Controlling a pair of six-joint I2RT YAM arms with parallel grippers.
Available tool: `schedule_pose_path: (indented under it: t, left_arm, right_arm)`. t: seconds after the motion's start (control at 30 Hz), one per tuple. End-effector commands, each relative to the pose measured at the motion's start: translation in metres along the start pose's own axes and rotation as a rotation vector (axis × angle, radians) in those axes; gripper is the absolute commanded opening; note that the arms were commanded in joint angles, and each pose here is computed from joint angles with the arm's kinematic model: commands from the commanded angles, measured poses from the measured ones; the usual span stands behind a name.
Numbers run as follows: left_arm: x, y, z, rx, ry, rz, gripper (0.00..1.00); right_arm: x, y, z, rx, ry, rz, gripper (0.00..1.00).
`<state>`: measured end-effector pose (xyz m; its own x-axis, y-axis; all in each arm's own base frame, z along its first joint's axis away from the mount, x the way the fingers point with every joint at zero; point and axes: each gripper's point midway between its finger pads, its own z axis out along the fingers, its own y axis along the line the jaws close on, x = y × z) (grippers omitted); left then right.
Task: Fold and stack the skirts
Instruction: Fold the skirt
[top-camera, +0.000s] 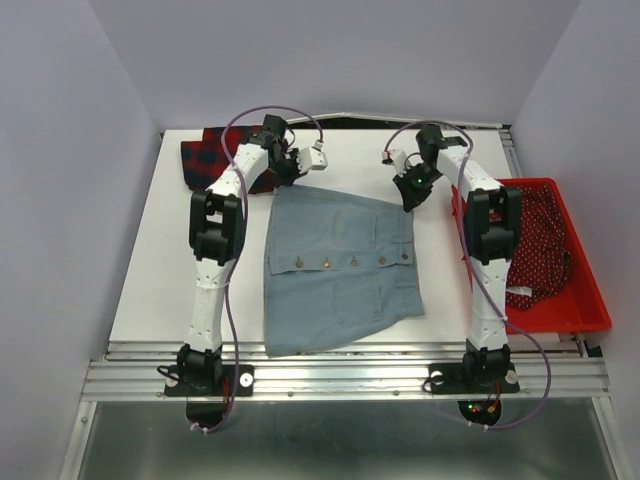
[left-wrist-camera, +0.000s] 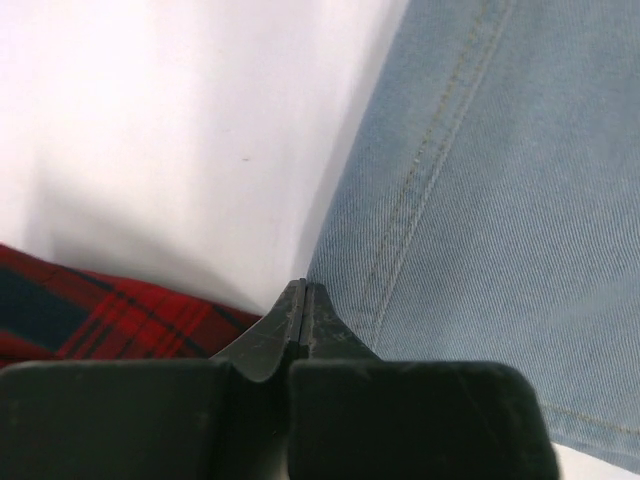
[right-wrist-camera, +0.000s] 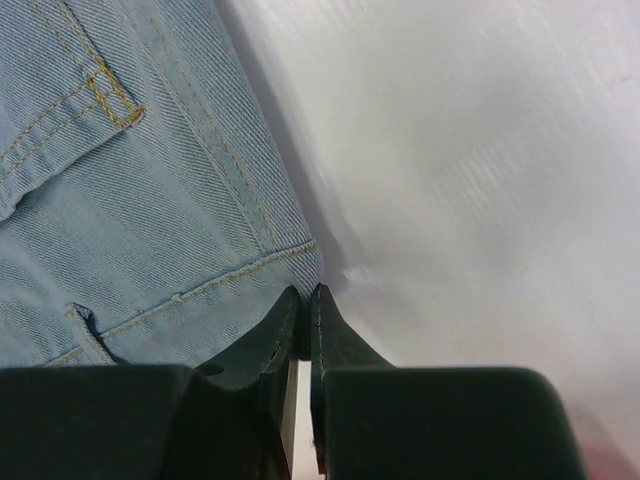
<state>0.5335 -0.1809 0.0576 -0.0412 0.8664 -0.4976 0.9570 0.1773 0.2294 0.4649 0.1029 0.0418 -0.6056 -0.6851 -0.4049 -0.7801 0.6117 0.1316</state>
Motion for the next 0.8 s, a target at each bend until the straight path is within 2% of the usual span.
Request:
schedule_pose_path:
  t: [0.0,0.23,0.5,0.63,0.73,0.77]
  left_arm:
    - [-0.048,0.062,-0.073,-0.281,-0.087,0.011,0.0]
    - [-0.077,0.105,-0.118,-0.503,-0.156,0.001,0.0]
    - [-0.102,0.145,-0.192,-0.805,-0.212,-0.001,0.0]
    - [-0.109,0.137,-0.215,-0.813,-0.218,0.013,0.0]
    - [-0.099,0.12,-0.209,-0.773,-0.192,0.013,0.0]
    - [-0.102,0.112,-0.223,-0.78,-0.2,0.023,0.0]
  right_arm:
    - [-0.035,-0.036,-0.047,0.177,-0.115,-0.03,0.01]
    - [-0.053,-0.066,-0.078,0.309,-0.197,0.007,0.01]
    - [-0.098,-0.096,-0.14,0.498,-0.395,0.008,0.01]
    - [-0.114,-0.091,-0.169,0.538,-0.464,-0.031,0.01]
    - [-0.11,-0.077,-0.17,0.507,-0.471,-0.056,0.01]
    - [-0.112,-0.068,-0.182,0.502,-0.494,-0.083,0.01]
